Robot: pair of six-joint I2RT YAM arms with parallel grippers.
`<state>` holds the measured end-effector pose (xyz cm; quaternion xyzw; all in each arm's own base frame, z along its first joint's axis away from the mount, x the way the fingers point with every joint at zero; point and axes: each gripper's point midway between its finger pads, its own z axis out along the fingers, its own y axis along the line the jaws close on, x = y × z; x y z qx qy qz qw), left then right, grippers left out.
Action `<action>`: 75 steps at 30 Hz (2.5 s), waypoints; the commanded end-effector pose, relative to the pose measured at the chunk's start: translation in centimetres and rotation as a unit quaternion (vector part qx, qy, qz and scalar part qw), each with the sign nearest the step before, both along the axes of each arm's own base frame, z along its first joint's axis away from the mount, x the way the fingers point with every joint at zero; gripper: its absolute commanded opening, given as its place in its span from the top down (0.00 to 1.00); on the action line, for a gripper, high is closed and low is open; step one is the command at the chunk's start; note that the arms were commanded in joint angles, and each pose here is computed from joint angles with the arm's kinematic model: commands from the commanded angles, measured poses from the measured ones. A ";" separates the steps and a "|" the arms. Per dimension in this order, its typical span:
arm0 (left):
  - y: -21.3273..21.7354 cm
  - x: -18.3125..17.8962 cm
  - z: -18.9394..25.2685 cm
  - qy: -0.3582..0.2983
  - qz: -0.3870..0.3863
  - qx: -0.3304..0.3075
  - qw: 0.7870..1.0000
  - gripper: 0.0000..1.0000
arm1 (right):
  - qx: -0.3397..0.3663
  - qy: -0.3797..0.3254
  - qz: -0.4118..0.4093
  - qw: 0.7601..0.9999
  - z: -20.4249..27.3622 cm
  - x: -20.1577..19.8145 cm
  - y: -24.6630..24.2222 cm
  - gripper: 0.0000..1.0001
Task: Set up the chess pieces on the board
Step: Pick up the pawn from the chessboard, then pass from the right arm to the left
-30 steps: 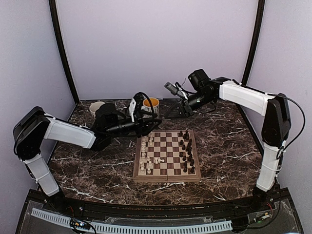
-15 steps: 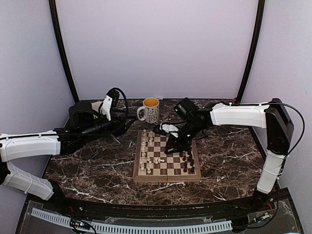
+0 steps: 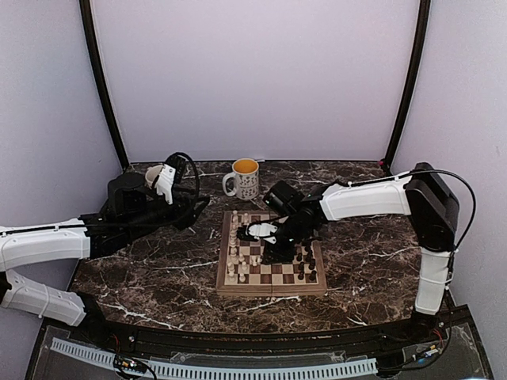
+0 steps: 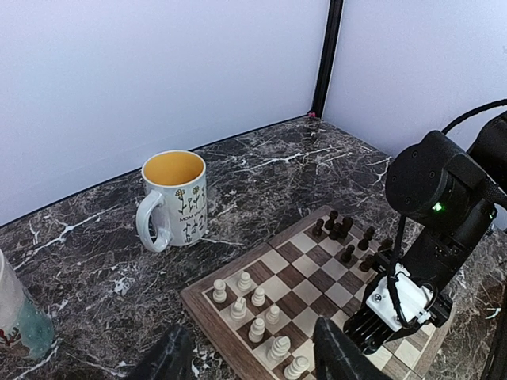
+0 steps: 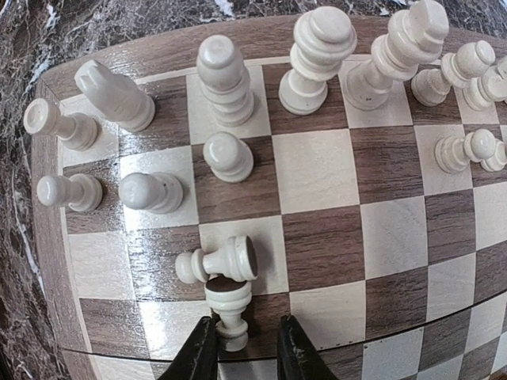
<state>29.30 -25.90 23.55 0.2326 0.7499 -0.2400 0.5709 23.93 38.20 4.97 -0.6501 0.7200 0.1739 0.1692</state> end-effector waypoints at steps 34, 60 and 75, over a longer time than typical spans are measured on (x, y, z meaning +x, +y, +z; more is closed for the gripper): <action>-7.2 -5.3 -5.2 -0.063 -0.201 0.044 0.977 0.52 | 0.173 0.187 -0.025 0.967 8.9 1.6 0.6 0.93; -14.2 -7.0 -5.6 -0.200 -0.342 0.208 0.894 0.45 | 0.233 0.297 0.065 0.924 12.8 -3.1 0.2 0.87; -15.2 -6.6 -6.4 -0.222 -0.347 0.271 0.870 0.66 | 0.229 0.307 0.065 0.921 12.4 -3.4 0.1 0.87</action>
